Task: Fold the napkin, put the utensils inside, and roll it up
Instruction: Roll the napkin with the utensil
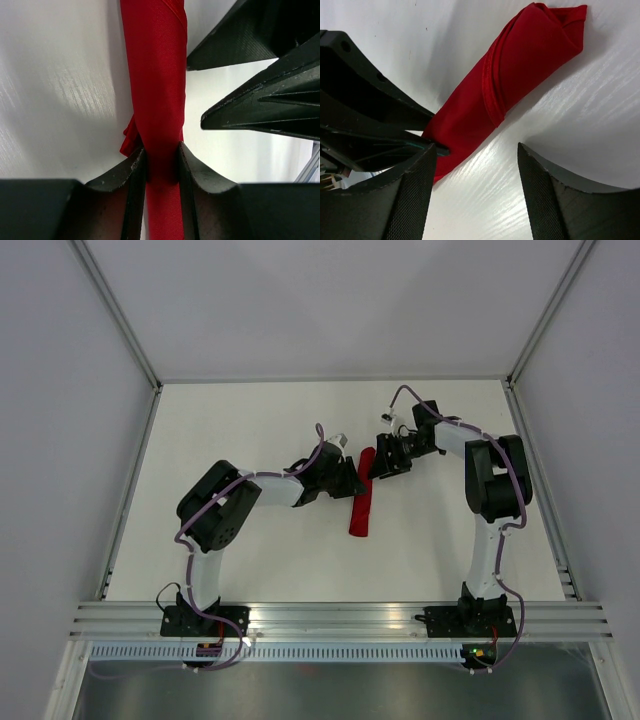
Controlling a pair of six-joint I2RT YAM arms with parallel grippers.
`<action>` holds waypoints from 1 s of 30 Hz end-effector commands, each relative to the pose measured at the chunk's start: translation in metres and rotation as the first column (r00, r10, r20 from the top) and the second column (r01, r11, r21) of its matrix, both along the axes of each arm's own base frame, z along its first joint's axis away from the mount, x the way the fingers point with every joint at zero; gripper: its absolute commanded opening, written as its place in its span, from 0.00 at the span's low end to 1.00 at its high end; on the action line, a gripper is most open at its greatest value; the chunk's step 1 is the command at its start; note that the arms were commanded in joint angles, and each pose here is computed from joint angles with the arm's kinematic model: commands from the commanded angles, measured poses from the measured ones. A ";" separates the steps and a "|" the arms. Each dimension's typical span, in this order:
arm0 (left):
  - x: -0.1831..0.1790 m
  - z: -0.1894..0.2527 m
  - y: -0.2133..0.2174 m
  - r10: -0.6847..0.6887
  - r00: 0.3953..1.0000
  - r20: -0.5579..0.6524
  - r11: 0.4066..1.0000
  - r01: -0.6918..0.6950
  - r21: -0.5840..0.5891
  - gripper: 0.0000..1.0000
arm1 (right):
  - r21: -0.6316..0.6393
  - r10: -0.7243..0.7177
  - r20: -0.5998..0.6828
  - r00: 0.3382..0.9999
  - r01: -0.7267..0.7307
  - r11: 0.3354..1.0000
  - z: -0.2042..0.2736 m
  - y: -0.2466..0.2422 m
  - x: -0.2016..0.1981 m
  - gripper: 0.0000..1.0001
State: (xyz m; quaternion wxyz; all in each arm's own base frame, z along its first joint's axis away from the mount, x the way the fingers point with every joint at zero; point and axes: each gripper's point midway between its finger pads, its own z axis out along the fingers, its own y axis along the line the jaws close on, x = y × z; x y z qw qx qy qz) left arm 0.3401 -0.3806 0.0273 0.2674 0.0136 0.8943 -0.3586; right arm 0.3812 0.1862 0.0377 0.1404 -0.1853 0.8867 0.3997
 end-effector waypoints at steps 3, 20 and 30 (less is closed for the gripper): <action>-0.006 -0.003 -0.003 -0.014 0.999 -0.032 0.999 0.013 -0.034 0.35 | 0.076 -0.005 0.001 1.000 0.005 0.997 -0.004 0.018 0.008 0.73; -0.009 -0.002 -0.011 -0.043 0.998 -0.046 0.996 0.039 -0.082 0.34 | -0.112 -0.093 0.081 0.992 0.102 0.988 -0.033 0.004 0.026 0.42; -0.005 0.011 -0.005 -0.031 1.000 -0.003 0.997 0.031 -0.072 0.56 | -0.254 -0.081 0.198 0.977 0.131 0.958 -0.028 -0.005 0.034 0.17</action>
